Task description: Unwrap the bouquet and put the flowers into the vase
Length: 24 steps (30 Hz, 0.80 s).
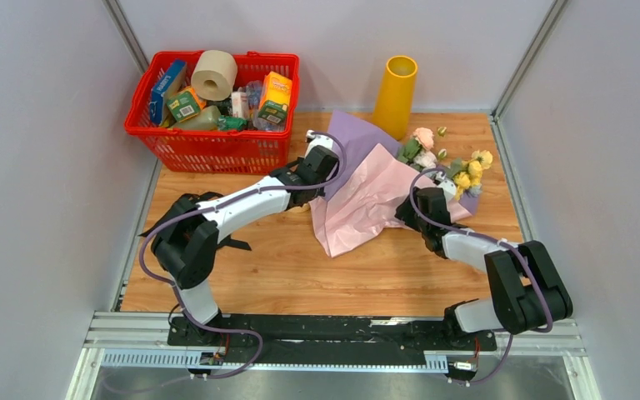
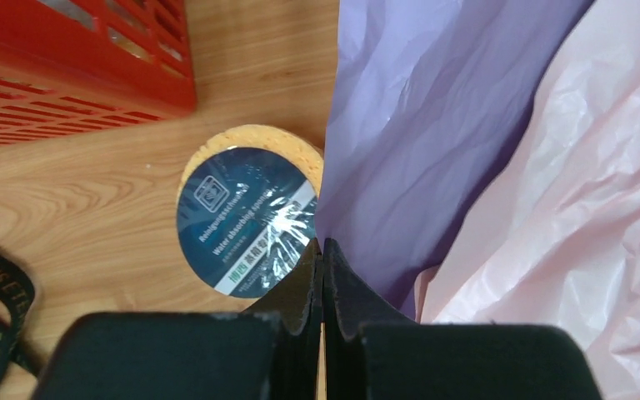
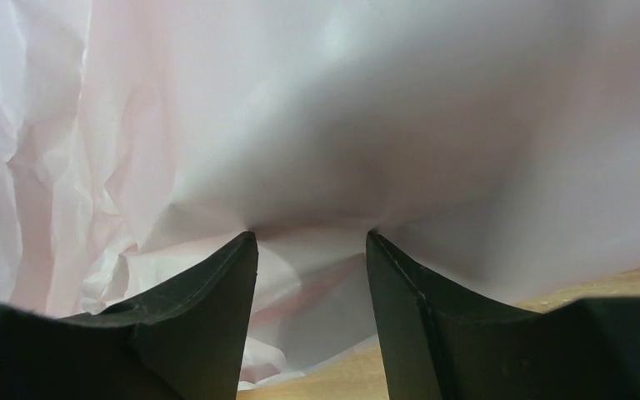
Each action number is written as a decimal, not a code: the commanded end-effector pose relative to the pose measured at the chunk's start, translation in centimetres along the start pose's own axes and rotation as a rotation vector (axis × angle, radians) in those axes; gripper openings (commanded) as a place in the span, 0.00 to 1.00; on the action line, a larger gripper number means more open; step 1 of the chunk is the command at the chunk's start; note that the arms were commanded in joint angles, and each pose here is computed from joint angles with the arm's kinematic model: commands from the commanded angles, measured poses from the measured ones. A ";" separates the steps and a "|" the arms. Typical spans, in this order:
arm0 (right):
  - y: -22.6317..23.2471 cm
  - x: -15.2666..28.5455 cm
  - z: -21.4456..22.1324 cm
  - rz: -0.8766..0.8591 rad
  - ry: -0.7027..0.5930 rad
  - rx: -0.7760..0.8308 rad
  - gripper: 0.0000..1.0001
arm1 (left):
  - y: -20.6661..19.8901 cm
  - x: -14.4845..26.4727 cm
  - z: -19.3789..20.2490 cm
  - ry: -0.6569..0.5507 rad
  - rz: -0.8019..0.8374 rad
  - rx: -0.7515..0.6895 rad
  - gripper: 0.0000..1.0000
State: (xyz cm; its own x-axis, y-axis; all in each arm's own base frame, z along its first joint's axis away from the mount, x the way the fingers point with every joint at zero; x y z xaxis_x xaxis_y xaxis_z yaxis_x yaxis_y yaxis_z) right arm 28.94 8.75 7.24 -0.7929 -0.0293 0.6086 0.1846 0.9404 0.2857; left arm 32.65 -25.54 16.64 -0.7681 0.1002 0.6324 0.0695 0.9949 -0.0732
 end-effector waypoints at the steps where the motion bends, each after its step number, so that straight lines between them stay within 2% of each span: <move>1: 1.0 -0.2 -2.6 -0.042 -0.081 0.036 0.57 | 1.7 -0.2 -1.3 0.006 -0.135 0.034 0.00; 4: 1.0 -0.5 -3.0 -0.050 -0.098 0.082 0.57 | 1.8 -0.2 -1.5 0.045 -0.153 0.038 0.04; 6: 1.0 -0.7 -3.3 -0.046 -0.107 0.113 0.57 | 1.4 0.3 -2.1 0.053 -0.129 0.038 0.12; 9: 1.3 -0.5 -4.4 -0.061 -0.117 0.142 0.56 | 0.9 1.9 -3.9 0.037 -0.075 0.041 0.31; 11: 1.7 0.3 -5.1 -0.081 -0.122 0.156 0.56 | 0.7 3.3 -5.4 0.019 -0.050 0.041 0.38; 16: 3.0 3.8 -7.2 -0.164 -0.141 0.205 0.57 | -0.4 6.4 -7.6 0.013 0.100 -0.027 0.41; 17: 3.2 4.6 -7.4 -0.184 -0.141 0.215 0.57 | -1.2 6.8 -7.6 0.029 0.181 -0.036 0.44; 19: 3.6 6.1 -8.0 -0.230 -0.163 0.223 0.58 | -2.1 6.7 -7.0 0.051 0.267 -0.068 0.48; 24: 5.1 10.5 -8.8 -0.392 -0.187 0.240 0.60 | -3.3 3.8 -5.6 0.088 0.314 -0.131 0.52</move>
State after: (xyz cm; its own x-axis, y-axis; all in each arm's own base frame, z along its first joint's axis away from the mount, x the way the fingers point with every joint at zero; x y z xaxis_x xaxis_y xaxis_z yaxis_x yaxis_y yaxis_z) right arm 28.45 9.44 18.56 -0.8909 -0.2322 0.3905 -0.1378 0.9571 0.2547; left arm 32.56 -26.61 24.89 -0.6948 0.3006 0.6533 0.2530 0.9525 -0.1693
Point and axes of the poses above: each gripper's point midway between its finger pads, its own x axis back along the fingers, its own y axis along the line the jaws close on, z = x × y, the point moved 6 cm from there along x, back along the fingers, and after that the axes turned 11 degrees about x, right-handed, at the moved point
